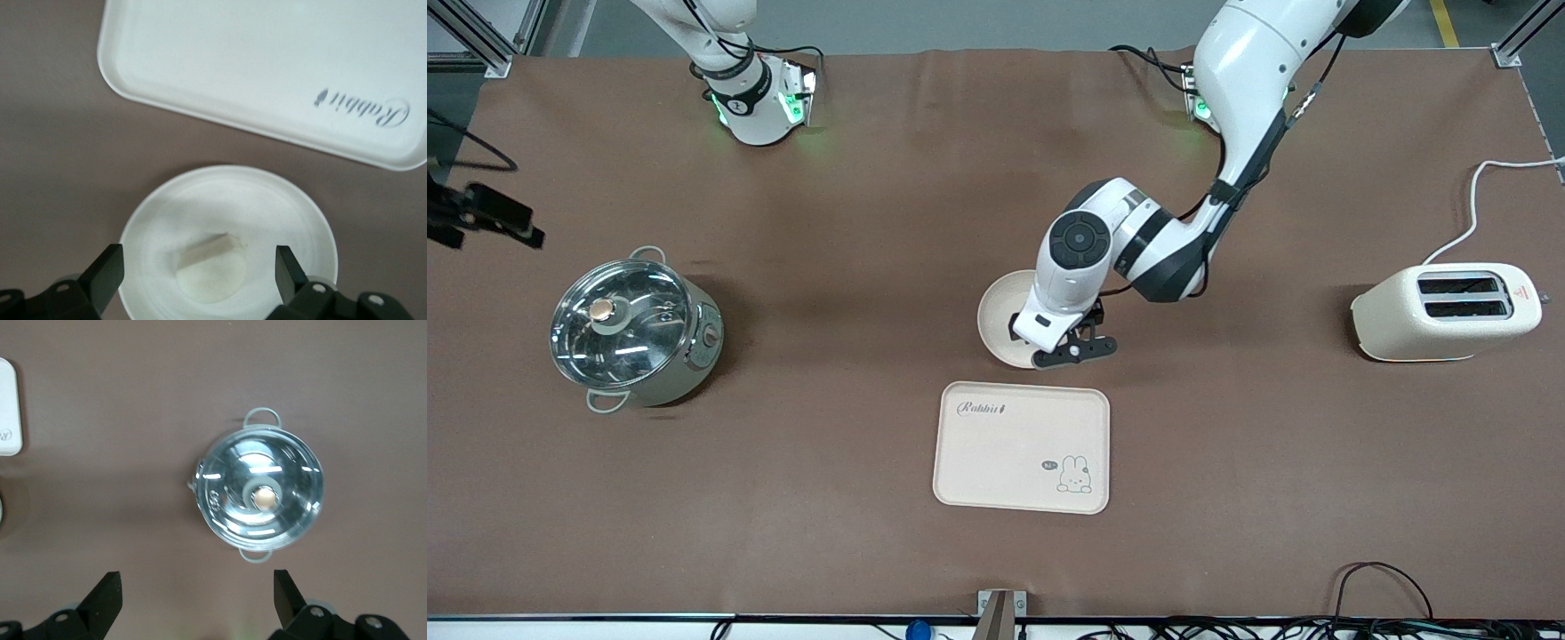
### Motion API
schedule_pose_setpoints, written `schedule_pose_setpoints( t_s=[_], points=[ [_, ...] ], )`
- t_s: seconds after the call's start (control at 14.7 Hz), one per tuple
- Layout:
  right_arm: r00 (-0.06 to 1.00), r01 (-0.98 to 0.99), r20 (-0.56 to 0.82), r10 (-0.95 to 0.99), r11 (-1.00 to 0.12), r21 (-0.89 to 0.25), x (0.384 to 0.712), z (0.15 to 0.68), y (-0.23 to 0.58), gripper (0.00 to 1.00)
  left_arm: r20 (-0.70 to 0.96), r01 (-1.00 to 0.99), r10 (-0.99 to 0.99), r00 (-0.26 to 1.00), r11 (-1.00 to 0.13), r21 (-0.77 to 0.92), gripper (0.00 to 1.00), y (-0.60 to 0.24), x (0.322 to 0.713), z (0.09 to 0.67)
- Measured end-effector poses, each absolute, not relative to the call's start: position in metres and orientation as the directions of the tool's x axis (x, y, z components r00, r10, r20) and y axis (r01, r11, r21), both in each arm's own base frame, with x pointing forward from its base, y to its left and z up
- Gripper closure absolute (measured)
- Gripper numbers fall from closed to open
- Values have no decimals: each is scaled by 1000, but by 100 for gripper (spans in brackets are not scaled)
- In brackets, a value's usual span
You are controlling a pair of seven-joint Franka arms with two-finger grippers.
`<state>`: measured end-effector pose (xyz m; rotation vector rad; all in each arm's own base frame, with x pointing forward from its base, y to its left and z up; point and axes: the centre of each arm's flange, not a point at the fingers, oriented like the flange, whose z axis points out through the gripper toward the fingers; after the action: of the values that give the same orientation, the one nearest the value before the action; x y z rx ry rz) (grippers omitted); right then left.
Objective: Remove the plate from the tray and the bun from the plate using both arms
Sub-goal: 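Lower the left gripper into the plate and grasp the white bun, then carry the bun with the left gripper toward the toaster and lower it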
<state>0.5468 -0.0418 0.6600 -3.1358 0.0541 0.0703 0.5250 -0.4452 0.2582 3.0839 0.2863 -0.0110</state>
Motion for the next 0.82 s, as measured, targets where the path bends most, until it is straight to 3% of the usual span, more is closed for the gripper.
schedule_pose_setpoints(
  t_s=[0.61,0.82],
  points=[
    [999,-8,-41,-9,-1000,5,546,659,-36,0,5,202,203,979,-974,106,2,-446,472,194],
    [998,14,-54,14,-1000,5,547,653,-23,0,-1,207,208,978,-973,102,32,-445,470,187]
  ],
)
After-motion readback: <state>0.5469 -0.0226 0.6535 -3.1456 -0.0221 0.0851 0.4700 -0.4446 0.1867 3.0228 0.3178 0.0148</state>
